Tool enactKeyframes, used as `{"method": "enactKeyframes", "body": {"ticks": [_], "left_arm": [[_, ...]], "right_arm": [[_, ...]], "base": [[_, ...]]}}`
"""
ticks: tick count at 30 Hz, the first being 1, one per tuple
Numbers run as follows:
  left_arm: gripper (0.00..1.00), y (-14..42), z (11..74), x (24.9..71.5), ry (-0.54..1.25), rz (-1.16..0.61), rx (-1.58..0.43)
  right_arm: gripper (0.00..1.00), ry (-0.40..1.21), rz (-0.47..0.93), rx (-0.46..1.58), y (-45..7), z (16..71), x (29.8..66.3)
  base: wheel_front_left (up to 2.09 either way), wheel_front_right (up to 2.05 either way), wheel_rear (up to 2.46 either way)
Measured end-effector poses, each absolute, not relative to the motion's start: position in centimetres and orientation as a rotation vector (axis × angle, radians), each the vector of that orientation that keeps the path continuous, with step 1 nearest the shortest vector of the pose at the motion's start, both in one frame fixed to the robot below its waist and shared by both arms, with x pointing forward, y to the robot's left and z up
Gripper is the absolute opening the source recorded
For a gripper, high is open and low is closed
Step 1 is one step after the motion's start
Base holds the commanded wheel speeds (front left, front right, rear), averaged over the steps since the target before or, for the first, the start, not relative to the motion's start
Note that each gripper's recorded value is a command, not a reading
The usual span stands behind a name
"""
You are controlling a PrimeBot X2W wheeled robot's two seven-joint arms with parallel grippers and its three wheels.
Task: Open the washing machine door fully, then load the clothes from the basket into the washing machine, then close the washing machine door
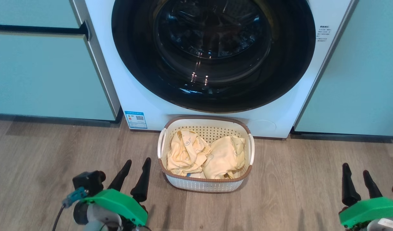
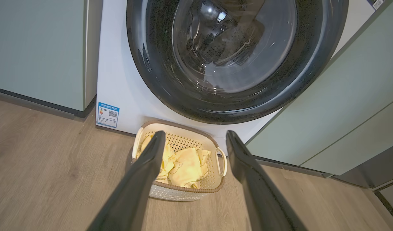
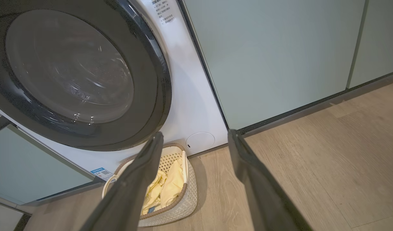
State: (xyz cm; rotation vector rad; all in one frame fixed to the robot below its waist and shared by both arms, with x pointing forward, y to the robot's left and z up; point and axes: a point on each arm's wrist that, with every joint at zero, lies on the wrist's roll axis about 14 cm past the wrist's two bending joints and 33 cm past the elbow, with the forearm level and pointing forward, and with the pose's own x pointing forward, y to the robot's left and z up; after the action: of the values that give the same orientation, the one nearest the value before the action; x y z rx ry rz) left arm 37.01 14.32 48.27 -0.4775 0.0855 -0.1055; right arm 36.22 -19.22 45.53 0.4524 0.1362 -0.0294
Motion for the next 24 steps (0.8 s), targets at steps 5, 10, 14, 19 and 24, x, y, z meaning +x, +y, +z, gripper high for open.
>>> {"method": "enactKeyframes", "body": {"ticks": [5,10,14,19,24], "left_arm": [[1.00,14.1,48.3,37.0,0.077,-0.116,-0.408],[1.00,13.5,48.5,37.1,0.066,-0.139,-0.351],[1.00,13.3,48.6,37.2,0.057,-0.150,-0.313],[1.00,13.1,48.8,37.4,0.038,-0.161,-0.268],[1.00,12.9,48.9,37.3,0.028,-0.170,-0.229]], "right_arm": [[1.00,0.126,-0.011,0.369,-19.0,45.8,36.3],[1.00,0.113,0.004,0.305,-18.9,46.1,36.4],[1.00,0.103,0.016,0.256,-18.7,46.3,36.6],[1.00,0.094,0.026,0.201,-18.7,46.4,36.6],[1.00,0.085,0.035,0.163,-18.6,46.6,36.6]], "base": [[0.00,0.00,0.00],[0.00,0.00,0.00],[0.00,0.00,0.00],[0.00,0.00,0.00],[0.00,0.00,0.00]]}}
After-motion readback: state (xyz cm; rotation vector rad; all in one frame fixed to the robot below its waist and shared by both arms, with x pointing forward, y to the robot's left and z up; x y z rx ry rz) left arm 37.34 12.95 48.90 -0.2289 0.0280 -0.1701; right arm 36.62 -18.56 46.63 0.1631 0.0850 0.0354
